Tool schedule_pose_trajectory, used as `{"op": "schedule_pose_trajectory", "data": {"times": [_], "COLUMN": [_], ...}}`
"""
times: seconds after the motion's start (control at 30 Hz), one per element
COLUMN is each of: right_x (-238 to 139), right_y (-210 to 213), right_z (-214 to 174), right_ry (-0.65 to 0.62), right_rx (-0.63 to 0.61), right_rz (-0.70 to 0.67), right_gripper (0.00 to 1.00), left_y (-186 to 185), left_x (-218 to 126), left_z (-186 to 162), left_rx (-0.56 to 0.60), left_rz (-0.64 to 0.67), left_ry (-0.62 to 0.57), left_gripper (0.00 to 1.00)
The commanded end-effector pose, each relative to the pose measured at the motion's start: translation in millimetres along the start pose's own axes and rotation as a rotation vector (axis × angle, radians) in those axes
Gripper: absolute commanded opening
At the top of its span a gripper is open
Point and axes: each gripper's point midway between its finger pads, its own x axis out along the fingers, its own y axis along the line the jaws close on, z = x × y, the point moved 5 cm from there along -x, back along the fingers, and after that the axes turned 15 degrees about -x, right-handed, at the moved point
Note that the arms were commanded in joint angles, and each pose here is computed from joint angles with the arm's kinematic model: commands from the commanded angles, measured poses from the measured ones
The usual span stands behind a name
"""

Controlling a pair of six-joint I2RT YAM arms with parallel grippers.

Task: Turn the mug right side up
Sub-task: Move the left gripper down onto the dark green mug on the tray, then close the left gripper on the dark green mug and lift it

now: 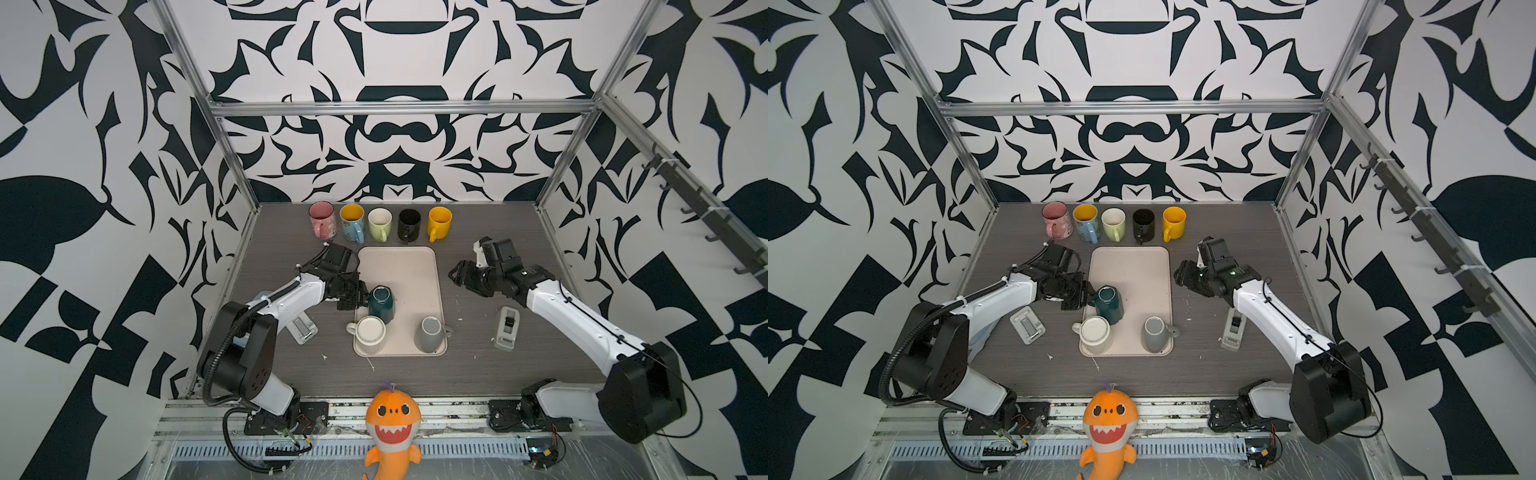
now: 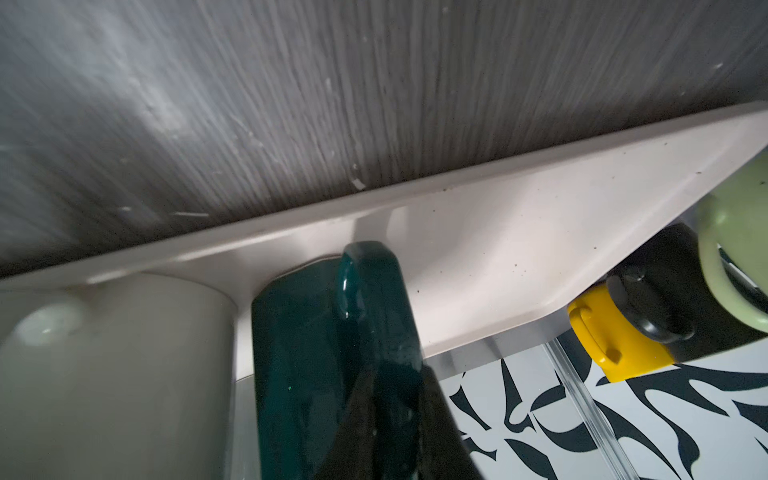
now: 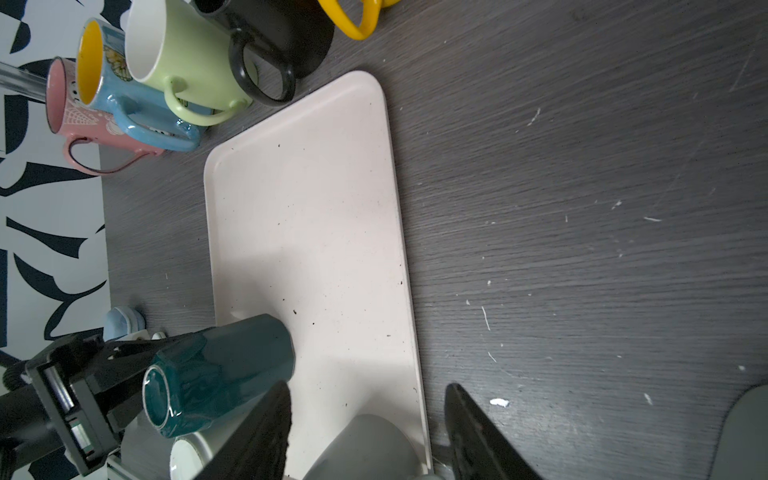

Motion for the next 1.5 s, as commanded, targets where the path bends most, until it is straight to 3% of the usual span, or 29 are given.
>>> {"op": "schedule_pose_trajectory", "data": {"times": [0.0,0.2,0.4,0.63,1.1,1.23,1.47], "right_x": [-6.3,-9.5,-10.7,-8.5,-12.6,-18.4,-30.6], "right_y": [3.7,3.9,3.8,2.6,3.9,8.7,24.2], "right_z": [7.7,7.4,7.4,6.0,7.3,11.9,27.5], "right_ry": [-0.031,-0.037,-0.039,-0.03,-0.039,-0.057,-0.081], "right_rx": [-0.011,-0.016,-0.018,-0.017,-0.023,-0.04,-0.094], "right_rz": [-0.009,-0.01,-0.013,-0.017,-0.016,0.002,0.054], "right_gripper": [0.63,0.63,0.62,0.62,0.61,0.61,0.61], "left_y": [-3.6,-27.8,-54.6,-69.4,-86.6,-95.0,-91.6], "left_x": [5.0,3.3,-6.2,-10.2,-30.2,-53.4,-104.4], "left_z": [-3.3,-14.7,-38.3,-55.5,-75.5,-90.4,-135.8], "left_rx": [-0.007,0.078,0.209,0.321,0.614,0.8,1.308], "left_rz": [0.012,-0.103,-0.262,-0.362,-0.472,-0.556,-0.785], "left_ry": [0.006,0.03,0.122,0.206,0.177,0.144,0.059], "left_gripper": [0.03,0.0,0.0,0.0,0.0,0.0,0.0]}}
